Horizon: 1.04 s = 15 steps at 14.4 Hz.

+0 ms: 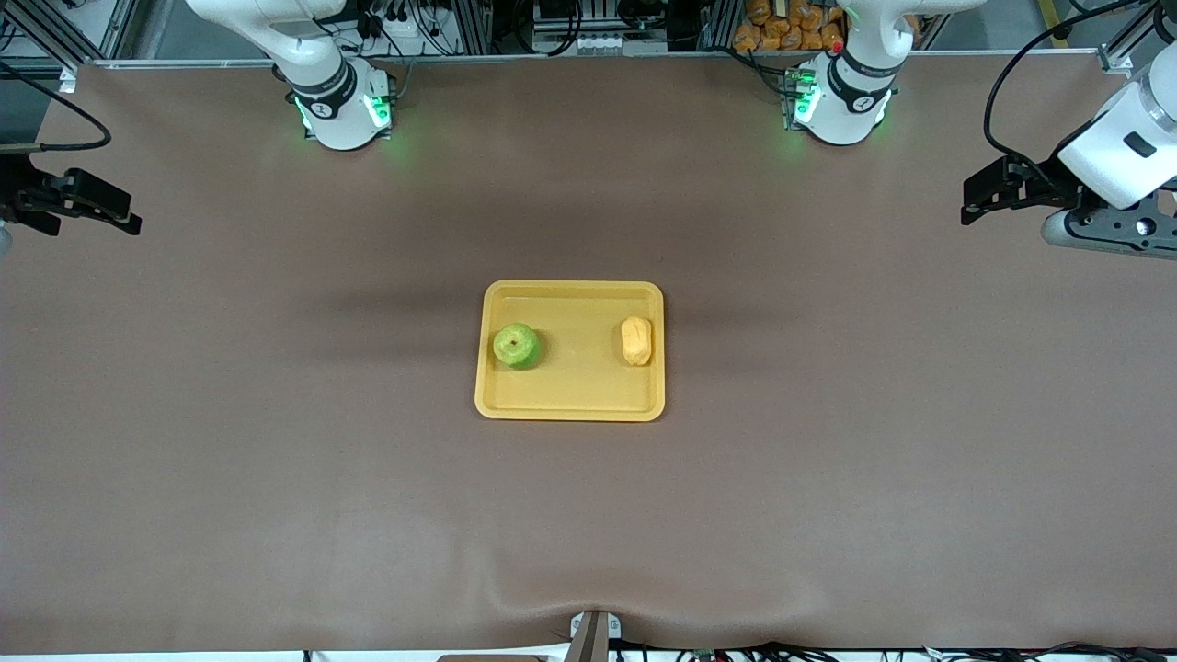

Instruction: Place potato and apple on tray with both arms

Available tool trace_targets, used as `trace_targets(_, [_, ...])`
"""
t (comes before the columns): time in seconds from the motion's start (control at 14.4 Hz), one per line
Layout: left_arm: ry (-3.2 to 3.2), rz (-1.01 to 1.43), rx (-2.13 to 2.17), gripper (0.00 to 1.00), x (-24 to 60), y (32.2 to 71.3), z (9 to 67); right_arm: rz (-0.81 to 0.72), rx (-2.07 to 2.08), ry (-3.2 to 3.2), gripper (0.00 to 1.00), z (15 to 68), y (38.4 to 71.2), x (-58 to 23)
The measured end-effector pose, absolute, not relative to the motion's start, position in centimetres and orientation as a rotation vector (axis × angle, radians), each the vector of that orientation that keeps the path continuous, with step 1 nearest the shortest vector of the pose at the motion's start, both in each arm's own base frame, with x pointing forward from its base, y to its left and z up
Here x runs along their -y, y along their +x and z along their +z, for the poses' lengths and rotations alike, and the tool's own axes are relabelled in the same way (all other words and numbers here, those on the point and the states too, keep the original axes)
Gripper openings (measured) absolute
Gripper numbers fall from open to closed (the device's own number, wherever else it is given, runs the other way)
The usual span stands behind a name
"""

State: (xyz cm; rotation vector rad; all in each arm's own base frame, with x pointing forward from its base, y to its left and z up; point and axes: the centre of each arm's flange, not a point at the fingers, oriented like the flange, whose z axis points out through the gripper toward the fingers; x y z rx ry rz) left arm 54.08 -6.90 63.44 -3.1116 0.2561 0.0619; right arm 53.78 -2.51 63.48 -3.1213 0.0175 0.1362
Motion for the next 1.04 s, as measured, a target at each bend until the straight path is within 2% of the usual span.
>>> trace_targets(1.04, [-3.111, 0.069, -0.258, 1.0, 6.96, 54.02, 63.4, 0.114, -0.005, -3.121, 1.0, 63.53, 53.97, 2.15])
